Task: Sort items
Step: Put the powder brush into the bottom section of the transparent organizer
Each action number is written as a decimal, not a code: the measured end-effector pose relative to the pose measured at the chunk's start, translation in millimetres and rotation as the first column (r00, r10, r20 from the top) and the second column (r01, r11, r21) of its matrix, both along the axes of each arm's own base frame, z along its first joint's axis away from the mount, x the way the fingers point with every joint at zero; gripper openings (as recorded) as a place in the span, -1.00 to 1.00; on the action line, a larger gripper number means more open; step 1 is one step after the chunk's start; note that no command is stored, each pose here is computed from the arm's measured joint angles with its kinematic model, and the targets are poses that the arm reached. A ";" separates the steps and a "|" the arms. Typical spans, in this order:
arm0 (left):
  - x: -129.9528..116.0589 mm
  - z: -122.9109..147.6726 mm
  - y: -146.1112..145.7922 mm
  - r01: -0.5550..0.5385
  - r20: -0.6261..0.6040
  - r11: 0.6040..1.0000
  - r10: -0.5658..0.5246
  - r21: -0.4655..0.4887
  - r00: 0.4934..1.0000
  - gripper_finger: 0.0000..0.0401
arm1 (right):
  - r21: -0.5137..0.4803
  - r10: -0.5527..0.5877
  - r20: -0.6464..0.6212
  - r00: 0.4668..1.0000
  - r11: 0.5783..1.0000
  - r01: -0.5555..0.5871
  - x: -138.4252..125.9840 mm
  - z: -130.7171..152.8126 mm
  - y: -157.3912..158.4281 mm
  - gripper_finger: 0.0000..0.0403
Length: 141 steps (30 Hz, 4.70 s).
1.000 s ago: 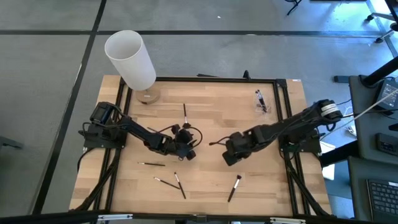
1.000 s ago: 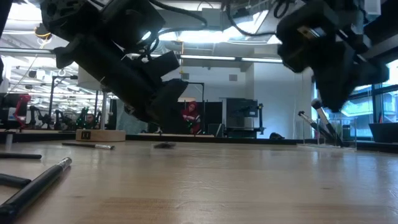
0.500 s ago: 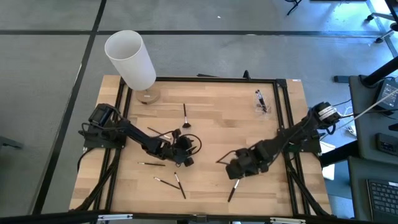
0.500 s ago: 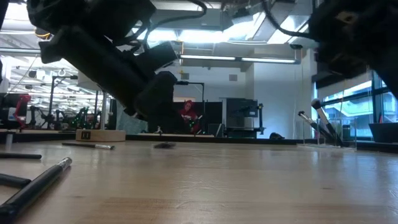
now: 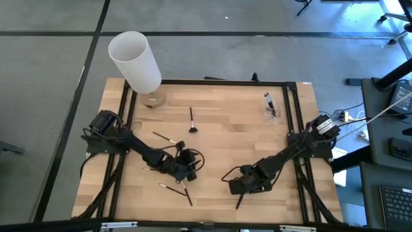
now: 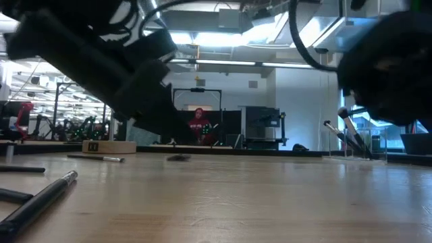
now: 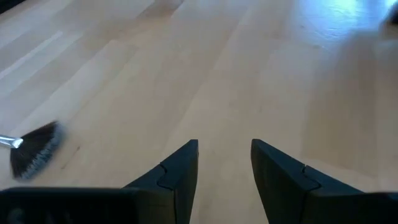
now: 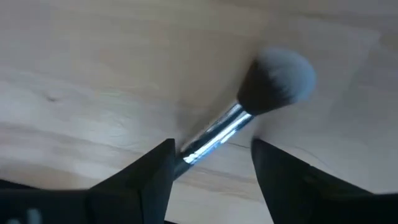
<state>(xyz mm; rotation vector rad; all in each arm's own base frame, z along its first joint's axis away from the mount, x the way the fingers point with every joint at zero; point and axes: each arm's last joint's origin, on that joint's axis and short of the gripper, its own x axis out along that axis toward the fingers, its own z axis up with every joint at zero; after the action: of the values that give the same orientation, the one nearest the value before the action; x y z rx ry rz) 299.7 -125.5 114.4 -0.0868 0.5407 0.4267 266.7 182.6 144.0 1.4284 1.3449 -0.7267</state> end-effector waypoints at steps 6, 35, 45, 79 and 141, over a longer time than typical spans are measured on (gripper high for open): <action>-9.7 -1.2 -14.6 -0.010 0.010 1.000 0.010 0.012 1.000 -0.29 | 0.003 0.080 -0.047 0.996 0.997 -0.080 0.9 -11.6 -0.1 -0.05; -13.3 -0.8 -15.7 -0.081 0.044 0.994 0.078 0.067 0.996 -0.29 | -0.744 0.313 0.021 0.950 0.640 -0.195 -5.5 56.4 -106.3 -0.80; -6.8 -13.2 0.0 -0.143 0.011 0.984 0.142 0.107 0.990 -0.29 | -0.957 0.149 -0.159 0.976 0.218 -0.189 -84.1 131.3 -172.6 -0.77; 16.4 -11.5 -6.7 -0.091 0.156 0.946 0.044 0.311 0.987 -0.29 | -0.972 -0.056 -0.230 0.972 -0.028 -0.232 -133.6 25.2 -203.8 -0.54; 13.2 -10.2 -13.7 -0.107 0.185 0.950 0.053 0.295 0.981 -0.29 | -0.703 0.147 -0.275 0.950 0.643 -0.303 -108.7 101.5 -307.1 -0.66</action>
<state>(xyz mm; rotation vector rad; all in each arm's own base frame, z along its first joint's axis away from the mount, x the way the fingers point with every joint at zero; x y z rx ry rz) 312.8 -139.2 104.2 0.1494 0.2943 0.5722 158.0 -124.5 245.4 0.5221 1.1308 -1.1030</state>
